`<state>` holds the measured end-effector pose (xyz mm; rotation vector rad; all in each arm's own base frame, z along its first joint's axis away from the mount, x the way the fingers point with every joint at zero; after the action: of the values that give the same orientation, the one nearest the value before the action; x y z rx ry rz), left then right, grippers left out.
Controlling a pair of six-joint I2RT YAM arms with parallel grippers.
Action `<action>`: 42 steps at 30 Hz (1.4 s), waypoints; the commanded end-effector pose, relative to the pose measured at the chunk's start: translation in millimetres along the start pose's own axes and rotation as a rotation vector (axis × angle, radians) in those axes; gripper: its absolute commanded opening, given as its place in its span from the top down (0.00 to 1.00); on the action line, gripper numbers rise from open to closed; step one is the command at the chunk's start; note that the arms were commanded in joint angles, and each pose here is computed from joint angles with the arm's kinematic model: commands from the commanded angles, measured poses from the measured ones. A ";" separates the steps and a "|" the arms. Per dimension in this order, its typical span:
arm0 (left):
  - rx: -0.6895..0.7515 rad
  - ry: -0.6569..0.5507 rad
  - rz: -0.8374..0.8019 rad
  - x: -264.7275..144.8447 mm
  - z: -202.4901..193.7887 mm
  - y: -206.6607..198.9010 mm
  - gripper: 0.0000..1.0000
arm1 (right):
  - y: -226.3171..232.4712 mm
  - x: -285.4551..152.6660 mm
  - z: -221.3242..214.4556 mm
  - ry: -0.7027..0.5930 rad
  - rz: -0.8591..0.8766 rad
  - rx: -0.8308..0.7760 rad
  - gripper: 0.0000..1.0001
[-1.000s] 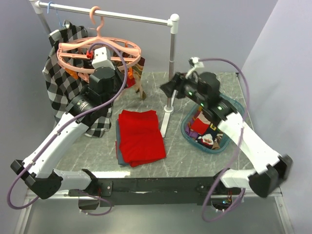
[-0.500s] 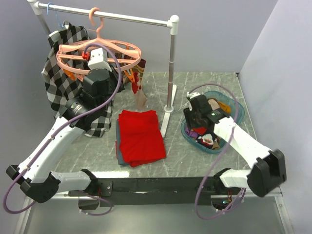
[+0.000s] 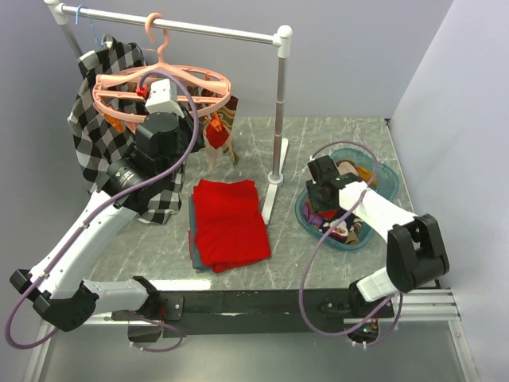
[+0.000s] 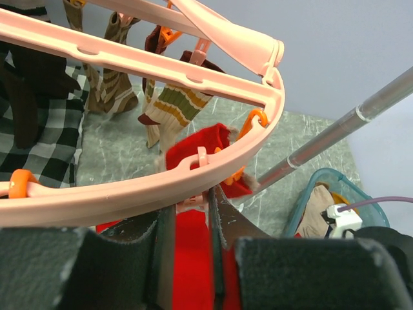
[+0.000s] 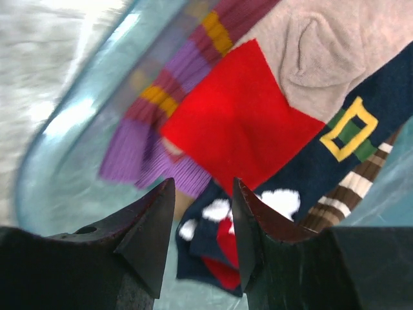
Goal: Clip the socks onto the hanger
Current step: Open the clamp at the hanger, then pick up the sock from the bin.
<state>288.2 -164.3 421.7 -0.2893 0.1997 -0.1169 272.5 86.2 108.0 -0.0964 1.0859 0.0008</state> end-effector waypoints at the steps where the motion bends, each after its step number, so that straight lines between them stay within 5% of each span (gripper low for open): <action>1: -0.007 -0.034 -0.020 -10.8 14.4 0.6 0.96 | -4.2 21.9 3.5 -0.007 -0.023 0.034 0.52; 6: 0.005 -0.027 -0.010 -9.8 13.0 1.8 0.97 | -11.1 46.7 -5.0 0.043 -0.048 0.044 0.54; 11: 0.010 -0.023 -0.005 -9.8 13.0 2.4 0.97 | -13.0 48.8 -6.8 0.067 -0.041 0.062 0.92; 14: 0.015 -0.027 0.009 -11.6 13.3 5.7 0.97 | -12.2 36.2 -1.7 0.030 -0.028 0.096 1.00; 23: 0.005 -0.041 0.018 -17.6 17.7 9.5 0.96 | -12.3 -33.5 24.8 -0.154 0.065 0.211 1.00; 33: -0.019 -0.030 -0.023 -22.9 17.7 5.3 0.96 | 5.6 -56.8 18.9 -0.165 0.242 0.214 1.00; 42: -0.030 -0.014 -0.043 -26.5 11.8 5.1 0.96 | -17.0 -21.6 23.6 -0.142 0.051 0.227 0.68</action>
<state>274.6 -154.0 424.6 -0.2852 0.2074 -0.1184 265.8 84.9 142.4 0.1907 0.9675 0.0233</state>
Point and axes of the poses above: each gripper's point midway between its finger pads, its own x axis out along the fingers, its own y axis along the line the jaws close on, z = x × y, the point moved 4 cm from there along -x, back along the fingers, and after that the axes turned 5 degrees about x, right-handed, at the moved point
